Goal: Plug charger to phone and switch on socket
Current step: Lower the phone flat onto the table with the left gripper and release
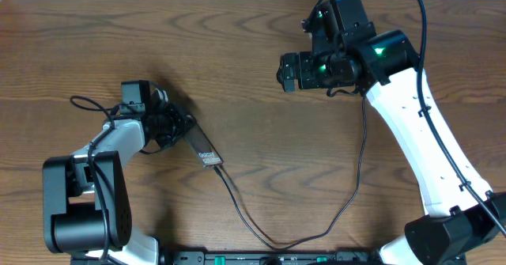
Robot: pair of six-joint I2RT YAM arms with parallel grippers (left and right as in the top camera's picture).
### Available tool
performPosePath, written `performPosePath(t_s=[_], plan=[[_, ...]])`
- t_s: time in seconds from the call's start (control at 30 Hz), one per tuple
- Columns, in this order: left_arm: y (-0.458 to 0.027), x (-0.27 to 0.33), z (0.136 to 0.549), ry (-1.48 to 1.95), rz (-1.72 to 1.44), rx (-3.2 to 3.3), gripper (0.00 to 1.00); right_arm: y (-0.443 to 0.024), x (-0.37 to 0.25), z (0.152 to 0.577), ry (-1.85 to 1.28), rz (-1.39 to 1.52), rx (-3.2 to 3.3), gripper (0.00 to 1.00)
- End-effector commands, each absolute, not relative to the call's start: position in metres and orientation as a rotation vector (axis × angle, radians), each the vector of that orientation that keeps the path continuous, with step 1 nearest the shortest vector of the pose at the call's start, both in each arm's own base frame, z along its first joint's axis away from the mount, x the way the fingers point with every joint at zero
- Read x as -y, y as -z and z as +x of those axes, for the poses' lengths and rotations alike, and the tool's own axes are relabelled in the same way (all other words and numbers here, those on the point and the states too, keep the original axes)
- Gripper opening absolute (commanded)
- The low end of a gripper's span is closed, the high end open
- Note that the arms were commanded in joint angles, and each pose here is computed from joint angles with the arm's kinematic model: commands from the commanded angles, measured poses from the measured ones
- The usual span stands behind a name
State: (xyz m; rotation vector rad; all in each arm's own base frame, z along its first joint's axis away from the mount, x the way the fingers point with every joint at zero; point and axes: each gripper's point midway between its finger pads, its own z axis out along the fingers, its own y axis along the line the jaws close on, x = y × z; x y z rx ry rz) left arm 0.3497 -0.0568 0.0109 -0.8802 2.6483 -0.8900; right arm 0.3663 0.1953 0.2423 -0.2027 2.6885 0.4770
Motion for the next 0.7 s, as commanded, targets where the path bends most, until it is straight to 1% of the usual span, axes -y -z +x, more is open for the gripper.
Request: performPosePath(t_s=[0.0,0.4,0.47,0.5,0.53,0.6,0.63,0.67], plan=[[-0.010,0.057,0.349,0.878,-0.863,-2.656,0.08,-0.251,-0.193,0.366,-0.478,-0.175,-2.669,0.99],[0.001,0.053,0.339,0.832,-0.910,-2.704,0.07,-0.251,-0.193,0.366,-0.479,-0.176,-2.669,0.99],[0.001,0.053,0.339,0.832,-0.911,-2.705,0.09,-0.251,-0.193,0.366,-0.479,-0.175,-2.669,0.99],[0.001,0.053,0.339,0.832,-0.911,-2.705,0.14,-0.251,-0.193,0.366,-0.479,-0.175,-2.669,0.99],[0.001,0.053,0.338,0.832,-0.912,-2.706,0.17,-0.251,-0.193,0.366,-0.479,-0.175,-2.669,0.99],[0.001,0.053,0.337,0.831,-0.915,-2.710,0.17,-0.251,-0.193,0.366,-0.479,-0.175,-2.669,0.99],[0.001,0.053,0.337,0.831,-0.915,-2.711,0.16,-0.251,-0.193,0.366,-0.479,-0.175,-2.669,0.99],[0.001,0.054,0.336,0.831,-0.918,-2.714,0.17,-0.251,-0.193,0.366,-0.479,-0.176,-2.668,0.99]])
